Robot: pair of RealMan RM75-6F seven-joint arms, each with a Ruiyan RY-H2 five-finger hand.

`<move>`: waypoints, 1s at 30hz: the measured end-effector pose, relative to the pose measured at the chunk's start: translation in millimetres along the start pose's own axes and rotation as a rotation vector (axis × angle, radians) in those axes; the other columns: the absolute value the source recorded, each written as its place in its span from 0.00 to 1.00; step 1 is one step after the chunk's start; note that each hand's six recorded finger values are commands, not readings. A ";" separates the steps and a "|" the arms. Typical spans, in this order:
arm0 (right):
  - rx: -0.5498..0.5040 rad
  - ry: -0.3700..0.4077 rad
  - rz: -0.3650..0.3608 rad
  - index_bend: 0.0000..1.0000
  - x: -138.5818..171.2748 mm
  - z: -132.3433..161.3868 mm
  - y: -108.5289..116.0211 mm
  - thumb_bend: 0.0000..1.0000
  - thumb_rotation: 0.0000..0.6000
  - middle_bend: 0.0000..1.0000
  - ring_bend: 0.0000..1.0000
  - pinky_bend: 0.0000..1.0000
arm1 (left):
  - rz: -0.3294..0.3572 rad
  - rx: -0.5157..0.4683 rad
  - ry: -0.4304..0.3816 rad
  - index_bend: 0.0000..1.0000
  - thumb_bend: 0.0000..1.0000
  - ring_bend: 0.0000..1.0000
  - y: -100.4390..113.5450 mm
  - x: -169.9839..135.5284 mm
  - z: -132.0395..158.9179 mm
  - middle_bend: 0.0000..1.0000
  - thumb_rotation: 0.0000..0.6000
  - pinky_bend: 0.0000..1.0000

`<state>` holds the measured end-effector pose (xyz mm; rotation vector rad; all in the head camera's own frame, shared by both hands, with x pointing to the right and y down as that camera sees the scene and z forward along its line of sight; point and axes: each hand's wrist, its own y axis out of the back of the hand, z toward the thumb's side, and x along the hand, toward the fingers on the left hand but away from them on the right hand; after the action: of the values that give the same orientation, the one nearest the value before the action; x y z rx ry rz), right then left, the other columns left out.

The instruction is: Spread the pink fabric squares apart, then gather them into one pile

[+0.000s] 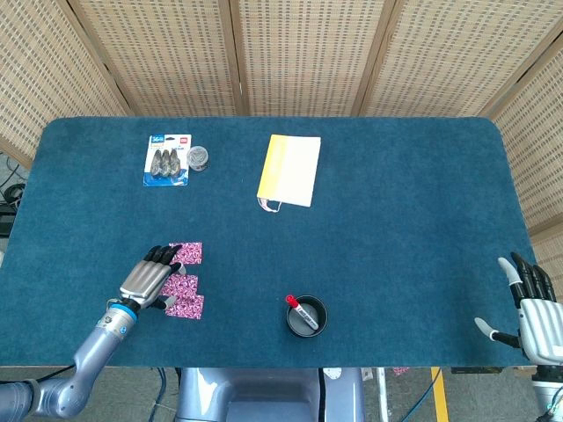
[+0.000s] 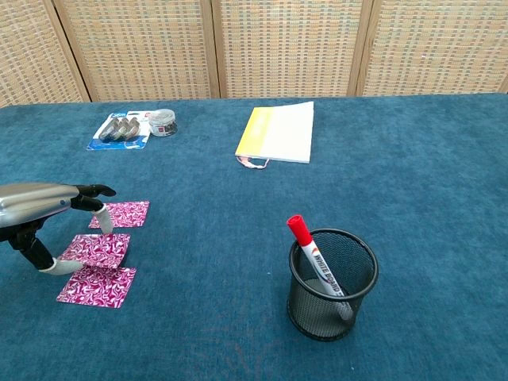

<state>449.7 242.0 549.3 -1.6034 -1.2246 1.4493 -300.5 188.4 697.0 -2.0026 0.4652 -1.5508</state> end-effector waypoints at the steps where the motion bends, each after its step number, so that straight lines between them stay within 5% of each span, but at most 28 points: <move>1: 0.000 0.000 0.000 0.00 0.0 0.0 0.0 0.18 1.00 0.00 0.00 0.00 | -0.005 0.001 -0.002 0.56 0.31 0.00 -1.6 -1.3 1.0 0.00 1.00 0.00; 24: -0.006 -0.001 0.005 0.00 0.1 -0.5 0.0 0.18 1.00 0.00 0.00 0.00 | -0.019 0.016 -0.026 0.52 0.30 0.00 -24.5 -14.7 19.7 0.00 1.00 0.00; 30: -0.006 -0.002 0.006 0.00 0.1 -0.6 0.0 0.18 1.00 0.00 0.00 0.00 | -0.015 0.025 -0.033 0.40 0.27 0.00 -27.3 -15.7 22.3 0.00 1.00 0.00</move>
<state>450.2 242.2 549.4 -1.6115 -1.2275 1.4523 -285.1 223.8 698.0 -2.0137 0.4167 -1.5226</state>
